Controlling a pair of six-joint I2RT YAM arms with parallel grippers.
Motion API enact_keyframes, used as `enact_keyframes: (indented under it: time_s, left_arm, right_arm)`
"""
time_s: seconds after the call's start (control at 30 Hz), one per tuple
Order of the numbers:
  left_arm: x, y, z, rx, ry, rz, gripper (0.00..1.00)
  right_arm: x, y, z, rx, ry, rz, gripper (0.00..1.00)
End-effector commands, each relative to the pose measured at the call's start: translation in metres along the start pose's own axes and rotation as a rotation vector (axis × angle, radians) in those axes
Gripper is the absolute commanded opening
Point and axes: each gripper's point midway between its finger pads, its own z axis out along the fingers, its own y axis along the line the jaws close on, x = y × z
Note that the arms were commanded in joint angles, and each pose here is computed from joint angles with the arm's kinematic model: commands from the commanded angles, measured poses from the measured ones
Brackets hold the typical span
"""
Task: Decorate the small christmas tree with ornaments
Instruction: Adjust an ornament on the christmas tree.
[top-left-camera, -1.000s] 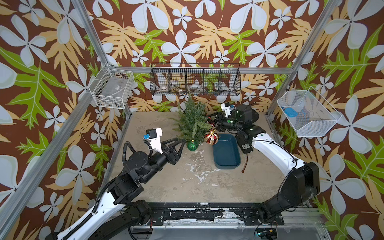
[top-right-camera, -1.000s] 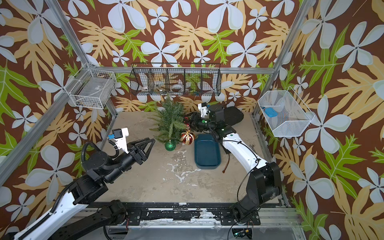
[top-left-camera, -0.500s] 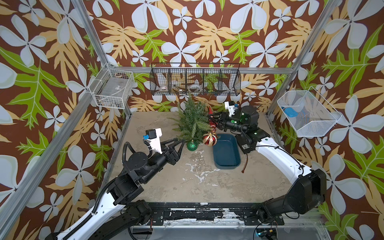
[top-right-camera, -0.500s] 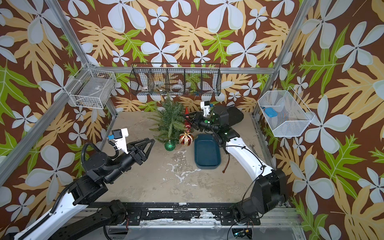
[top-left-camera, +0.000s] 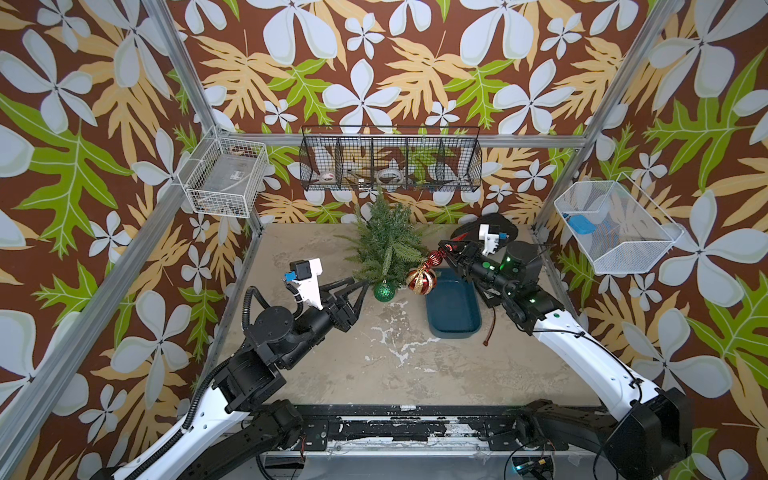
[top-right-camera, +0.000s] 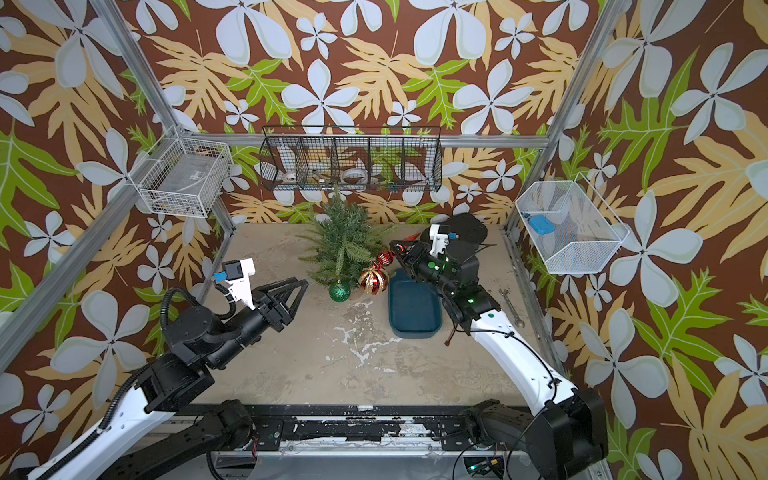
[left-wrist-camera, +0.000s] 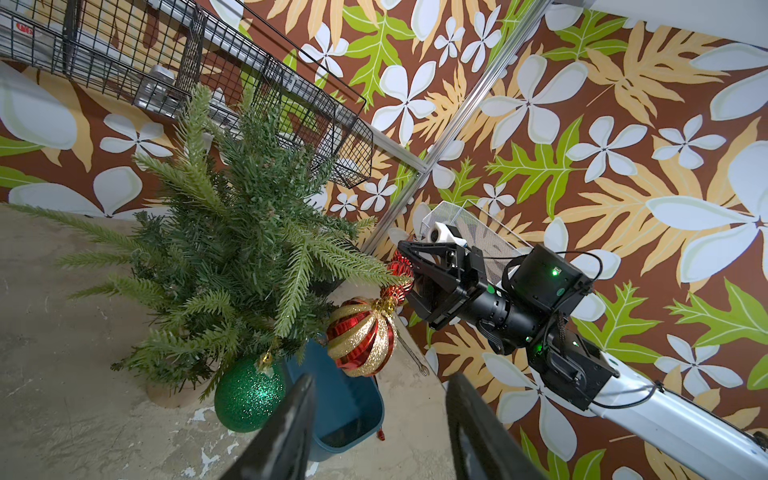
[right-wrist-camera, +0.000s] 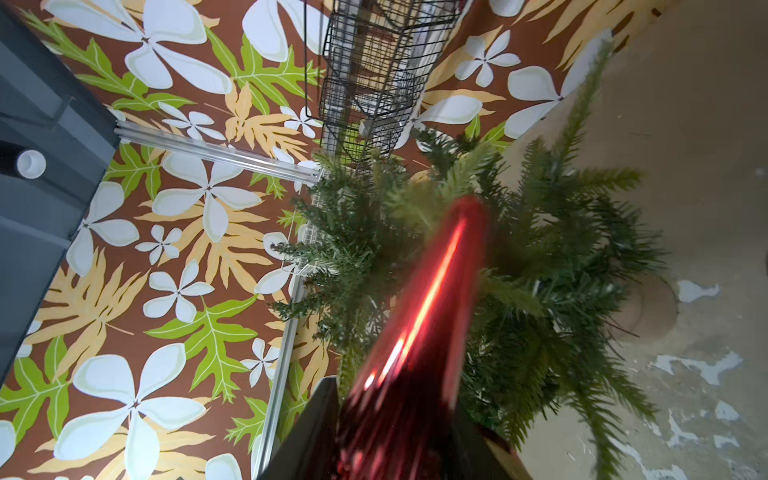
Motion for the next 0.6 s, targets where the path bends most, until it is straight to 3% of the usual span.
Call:
enact_keyframes:
  time_s: [0.0, 0.57]
  left_arm:
    - [0.0, 0.001, 0.001, -0.002, -0.003, 0.007, 0.53]
    - [-0.001, 0.0, 0.001, -0.003, -0.004, 0.004, 0.53]
  right_arm:
    - [-0.005, -0.006, -0.004, 0.005, -0.051, 0.049, 0.41]
    - [-0.005, -0.019, -0.014, 0.023, -0.036, 0.092, 0.72]
